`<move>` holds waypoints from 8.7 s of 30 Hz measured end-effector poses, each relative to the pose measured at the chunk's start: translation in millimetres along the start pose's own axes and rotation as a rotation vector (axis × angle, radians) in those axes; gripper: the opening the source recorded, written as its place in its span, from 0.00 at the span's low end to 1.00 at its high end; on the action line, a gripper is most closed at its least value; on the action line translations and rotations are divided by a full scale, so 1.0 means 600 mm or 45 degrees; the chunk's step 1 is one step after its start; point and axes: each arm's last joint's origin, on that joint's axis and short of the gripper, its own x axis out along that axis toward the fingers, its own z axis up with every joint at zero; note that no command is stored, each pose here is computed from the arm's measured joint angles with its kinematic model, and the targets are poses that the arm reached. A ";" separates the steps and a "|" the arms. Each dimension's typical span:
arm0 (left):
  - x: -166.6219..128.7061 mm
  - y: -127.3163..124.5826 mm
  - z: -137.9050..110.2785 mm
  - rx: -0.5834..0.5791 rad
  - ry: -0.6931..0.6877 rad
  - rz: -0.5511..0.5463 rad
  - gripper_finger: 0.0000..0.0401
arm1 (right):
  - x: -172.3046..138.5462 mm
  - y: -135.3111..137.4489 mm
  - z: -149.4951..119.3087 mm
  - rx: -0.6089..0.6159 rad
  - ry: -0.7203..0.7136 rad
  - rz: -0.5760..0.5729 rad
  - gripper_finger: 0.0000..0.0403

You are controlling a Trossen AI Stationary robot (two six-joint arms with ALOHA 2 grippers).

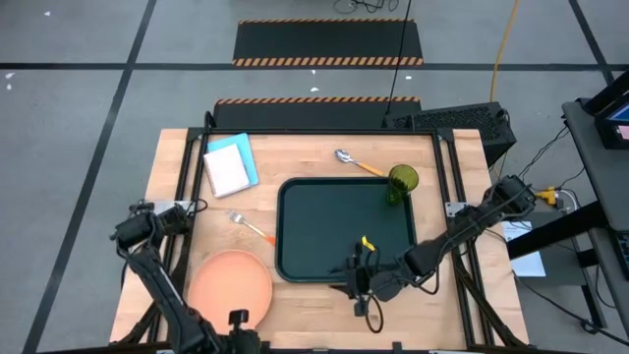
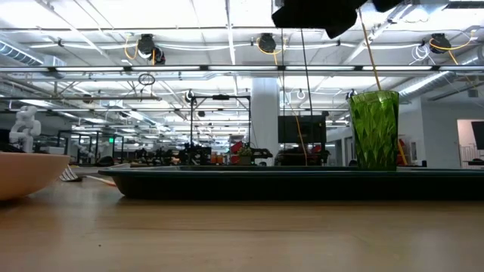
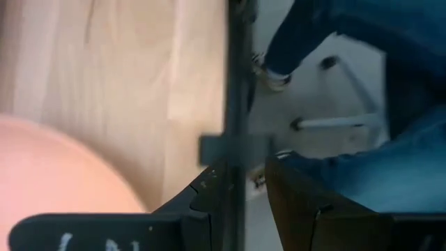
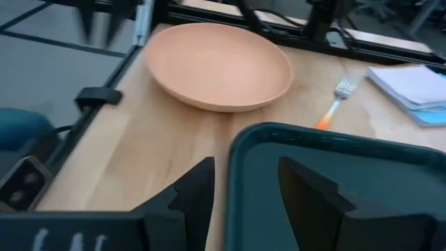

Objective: Pick and place plate/cup/fork/spoon on tray
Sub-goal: Put the orange plate on the green tray, then put the orange fork on the green tray to the left of the orange plate

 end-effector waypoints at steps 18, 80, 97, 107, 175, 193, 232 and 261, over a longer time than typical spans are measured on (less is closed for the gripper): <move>0.052 0.012 -0.032 -0.210 0.092 0.221 0.47 | -0.003 0.005 -0.010 0.033 0.075 0.057 0.38; 0.016 0.047 -0.062 -0.153 0.114 0.462 0.49 | -0.013 0.025 -0.016 0.044 0.103 0.110 0.38; 0.052 0.072 -0.093 -0.071 0.120 0.452 0.13 | -0.015 0.028 -0.016 0.042 0.102 0.117 0.38; 0.041 0.065 -0.084 -0.043 0.153 0.462 0.04 | -0.015 0.028 -0.016 0.047 0.102 0.118 0.38; 0.026 0.280 0.372 0.707 -0.299 0.486 0.02 | -0.287 0.008 0.014 0.100 0.000 -0.121 0.00; 0.110 0.402 0.346 0.599 -0.241 0.322 0.04 | -0.298 -0.006 0.023 -0.055 -0.070 -0.227 0.00; 0.139 0.424 0.326 0.523 -0.323 0.074 0.14 | -0.297 -0.005 0.023 -0.051 -0.071 -0.216 0.00; -0.047 0.371 0.281 0.341 -0.172 0.397 0.14 | -0.287 -0.004 0.001 0.020 -0.063 -0.218 0.00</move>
